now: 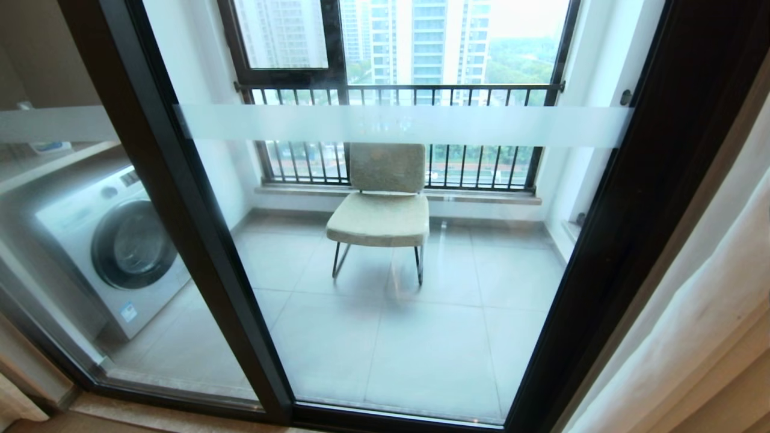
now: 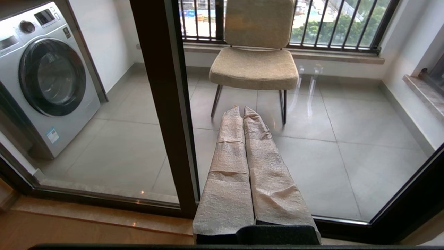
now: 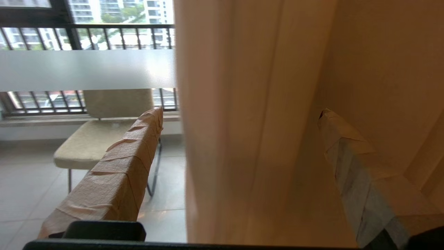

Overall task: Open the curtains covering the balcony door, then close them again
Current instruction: Close the inner curtains on both sides

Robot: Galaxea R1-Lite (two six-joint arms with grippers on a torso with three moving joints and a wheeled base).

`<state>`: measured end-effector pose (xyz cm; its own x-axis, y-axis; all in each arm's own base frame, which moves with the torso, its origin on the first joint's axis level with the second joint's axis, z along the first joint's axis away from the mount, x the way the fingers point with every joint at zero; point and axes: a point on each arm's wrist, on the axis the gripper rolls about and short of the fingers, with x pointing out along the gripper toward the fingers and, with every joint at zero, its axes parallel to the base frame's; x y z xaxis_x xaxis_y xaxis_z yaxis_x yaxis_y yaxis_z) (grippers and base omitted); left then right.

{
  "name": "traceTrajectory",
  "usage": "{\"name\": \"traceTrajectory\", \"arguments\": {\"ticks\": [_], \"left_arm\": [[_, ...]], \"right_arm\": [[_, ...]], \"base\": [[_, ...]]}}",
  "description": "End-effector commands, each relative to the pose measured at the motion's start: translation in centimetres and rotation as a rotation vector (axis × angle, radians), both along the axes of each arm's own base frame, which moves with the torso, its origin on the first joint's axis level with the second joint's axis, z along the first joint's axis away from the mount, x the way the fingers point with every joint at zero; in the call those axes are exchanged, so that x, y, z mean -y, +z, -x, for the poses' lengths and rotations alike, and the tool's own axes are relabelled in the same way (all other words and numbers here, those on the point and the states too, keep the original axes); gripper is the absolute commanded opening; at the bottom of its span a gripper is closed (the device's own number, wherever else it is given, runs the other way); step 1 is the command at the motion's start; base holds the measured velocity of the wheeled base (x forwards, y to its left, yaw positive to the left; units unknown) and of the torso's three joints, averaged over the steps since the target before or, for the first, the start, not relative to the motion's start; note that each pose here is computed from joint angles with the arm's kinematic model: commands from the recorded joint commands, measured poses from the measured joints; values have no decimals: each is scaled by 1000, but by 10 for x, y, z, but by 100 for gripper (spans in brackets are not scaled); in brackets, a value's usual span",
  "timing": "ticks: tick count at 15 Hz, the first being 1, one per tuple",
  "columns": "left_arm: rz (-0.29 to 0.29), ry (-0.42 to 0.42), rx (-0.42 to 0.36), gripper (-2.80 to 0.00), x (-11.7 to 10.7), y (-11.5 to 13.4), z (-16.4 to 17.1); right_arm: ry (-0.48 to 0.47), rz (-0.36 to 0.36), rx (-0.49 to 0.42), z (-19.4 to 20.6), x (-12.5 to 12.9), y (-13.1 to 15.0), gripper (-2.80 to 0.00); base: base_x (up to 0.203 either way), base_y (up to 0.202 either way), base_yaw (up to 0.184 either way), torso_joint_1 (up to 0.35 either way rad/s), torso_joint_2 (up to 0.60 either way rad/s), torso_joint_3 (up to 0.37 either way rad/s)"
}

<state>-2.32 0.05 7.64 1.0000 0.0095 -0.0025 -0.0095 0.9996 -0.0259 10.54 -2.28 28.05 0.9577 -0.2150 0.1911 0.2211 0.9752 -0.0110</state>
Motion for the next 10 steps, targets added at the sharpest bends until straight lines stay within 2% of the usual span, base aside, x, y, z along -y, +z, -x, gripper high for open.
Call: {"name": "traceTrajectory", "arguments": {"ticks": [1,10], "left_arm": [[2,0,-1,-280,0,0,0],[0,0,-1,-280,0,0,0]], "right_arm": [[-53,-13,-59,-25,13,-5,0],[-52,-14,-59,-96,33,4,0]], "base": [[0,0,0,0,0,0],[0,0,0,0,0,0]]}}
